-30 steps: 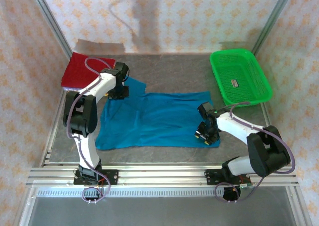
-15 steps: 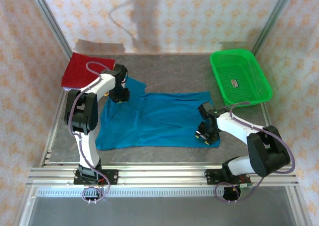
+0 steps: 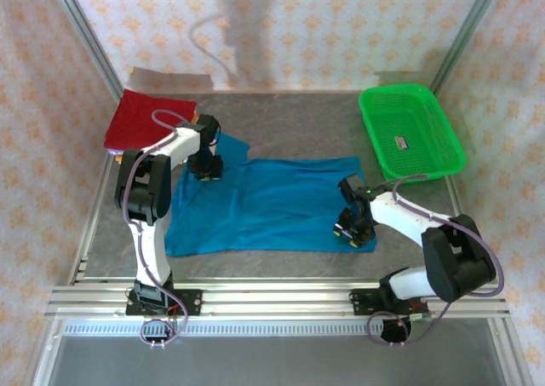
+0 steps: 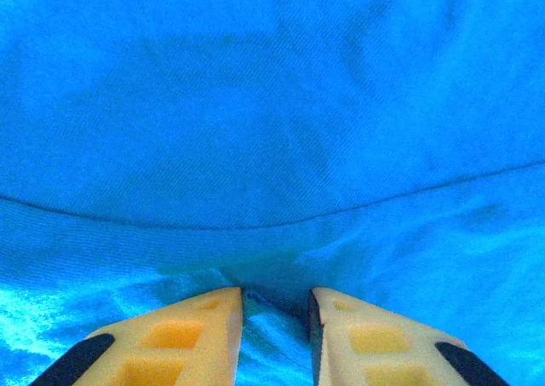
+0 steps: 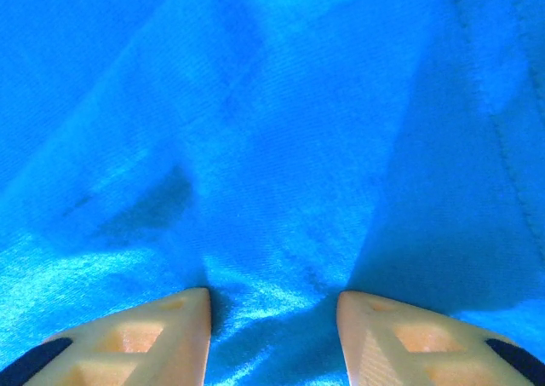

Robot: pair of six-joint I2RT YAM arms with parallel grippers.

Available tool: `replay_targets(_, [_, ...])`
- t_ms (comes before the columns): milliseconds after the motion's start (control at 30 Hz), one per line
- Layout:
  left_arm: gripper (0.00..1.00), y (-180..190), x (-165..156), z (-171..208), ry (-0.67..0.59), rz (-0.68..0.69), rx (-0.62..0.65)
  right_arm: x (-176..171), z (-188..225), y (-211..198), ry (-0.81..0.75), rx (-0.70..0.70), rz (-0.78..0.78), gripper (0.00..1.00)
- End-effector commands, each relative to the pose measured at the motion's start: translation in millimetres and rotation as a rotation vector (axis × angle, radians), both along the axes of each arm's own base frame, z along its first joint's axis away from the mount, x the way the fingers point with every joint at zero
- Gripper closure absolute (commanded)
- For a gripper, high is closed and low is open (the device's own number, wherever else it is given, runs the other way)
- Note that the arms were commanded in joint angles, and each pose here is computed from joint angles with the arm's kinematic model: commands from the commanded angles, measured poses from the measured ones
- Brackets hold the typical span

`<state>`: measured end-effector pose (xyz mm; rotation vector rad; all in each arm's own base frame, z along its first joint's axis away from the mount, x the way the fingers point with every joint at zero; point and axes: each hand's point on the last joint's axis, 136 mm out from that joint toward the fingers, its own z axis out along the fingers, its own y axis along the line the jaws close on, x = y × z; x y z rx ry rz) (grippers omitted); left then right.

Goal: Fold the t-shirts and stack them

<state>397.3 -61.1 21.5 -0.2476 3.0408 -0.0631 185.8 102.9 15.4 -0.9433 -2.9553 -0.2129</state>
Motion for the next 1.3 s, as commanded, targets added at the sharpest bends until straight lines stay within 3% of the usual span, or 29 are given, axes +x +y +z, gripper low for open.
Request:
replay_targets(0, [0.77, 3.1, -6.8, -8.3, 0.019, -0.012, 0.024, -8.1, -9.6, -6.3, 0.041, -0.035, 0.016, 0.56])
replay_targets(300, [1.0, 3.4, -2.1, 6.8, -0.034, 0.008, 0.021, -9.1, -9.5, -7.0, 0.043, -0.038, 0.016, 0.56])
replay_targets(467, [1.0, 8.0, 1.2, 23.9, -0.08, 0.023, 0.043, -10.1, -10.0, -7.5, 0.047, -0.041, 0.017, 0.56])
replay_targets(600, [0.93, 7.3, 3.0, 32.9, -0.1, 0.027, 0.037, -10.4, -10.7, -7.6, 0.049, -0.04, 0.018, 0.56])
replay_targets(867, [0.91, 1.6, 0.9, 25.6, -0.073, 0.029, 0.005, -10.4, -10.7, -7.0, 0.048, -0.037, 0.02, 0.56])
replay_targets(1033, [0.81, 2.0, -2.2, 22.7, -0.066, 0.024, 0.006, -9.8, -10.8, -6.6, 0.046, -0.036, 0.019, 0.56])
replay_targets(1267, [0.89, 0.2, -3.9, 19.9, -0.062, 0.026, -0.004, -9.4, -10.1, -6.8, 0.047, -0.037, 0.019, 0.56])
